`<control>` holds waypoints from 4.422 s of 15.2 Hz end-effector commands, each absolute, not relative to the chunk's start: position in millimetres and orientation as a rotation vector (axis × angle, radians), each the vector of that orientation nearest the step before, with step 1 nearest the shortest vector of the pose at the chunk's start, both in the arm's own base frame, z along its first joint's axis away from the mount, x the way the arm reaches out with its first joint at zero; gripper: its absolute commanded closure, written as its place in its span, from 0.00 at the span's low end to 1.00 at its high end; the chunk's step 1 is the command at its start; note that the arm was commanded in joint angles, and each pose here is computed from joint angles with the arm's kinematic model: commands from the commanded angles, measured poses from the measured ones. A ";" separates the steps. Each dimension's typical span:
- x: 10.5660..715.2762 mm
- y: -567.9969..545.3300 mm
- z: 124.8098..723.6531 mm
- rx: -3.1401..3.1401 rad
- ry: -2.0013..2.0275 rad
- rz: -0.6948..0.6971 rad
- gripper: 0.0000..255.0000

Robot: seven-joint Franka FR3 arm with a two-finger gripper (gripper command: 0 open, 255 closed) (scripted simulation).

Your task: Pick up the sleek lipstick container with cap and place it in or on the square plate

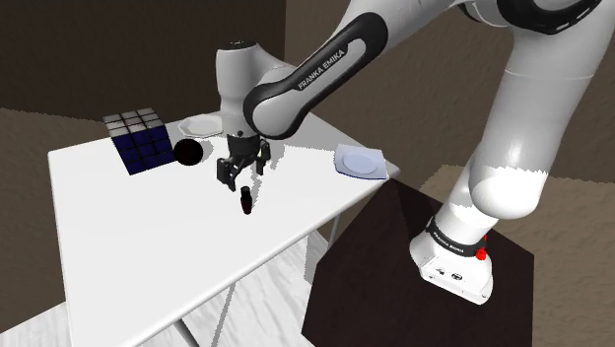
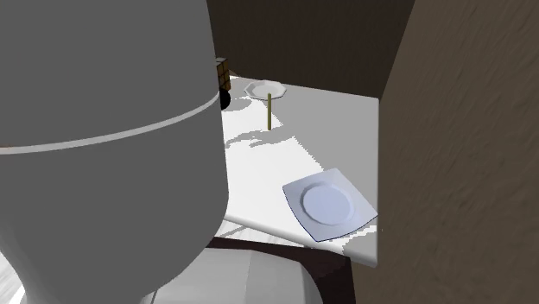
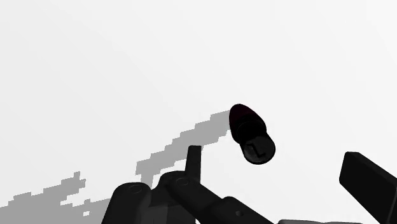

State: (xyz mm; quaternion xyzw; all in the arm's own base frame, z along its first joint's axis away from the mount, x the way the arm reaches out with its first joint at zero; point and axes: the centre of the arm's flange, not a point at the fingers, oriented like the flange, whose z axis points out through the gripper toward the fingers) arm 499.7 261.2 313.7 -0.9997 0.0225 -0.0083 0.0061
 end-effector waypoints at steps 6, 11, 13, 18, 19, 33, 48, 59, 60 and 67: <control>502.6 262.8 280.0 -3.128 0.071 -0.027 0.00; 502.6 262.8 280.0 -3.128 0.071 -0.027 0.00; 502.6 262.8 280.0 -3.128 0.071 -0.027 0.00; 502.6 262.9 279.9 -3.128 0.071 -0.027 1.00; 502.6 262.9 279.9 -3.128 0.071 -0.027 1.00; 502.6 262.8 332.8 -3.128 0.071 -0.027 1.00; 479.3 187.6 385.0 -3.128 0.071 -0.027 1.00; 436.6 49.6 400.1 -3.128 0.071 -0.027 1.00; 432.8 37.0 401.5 -3.128 0.071 -0.027 1.00; 405.6 -50.8 411.1 -3.128 0.071 -0.027 1.00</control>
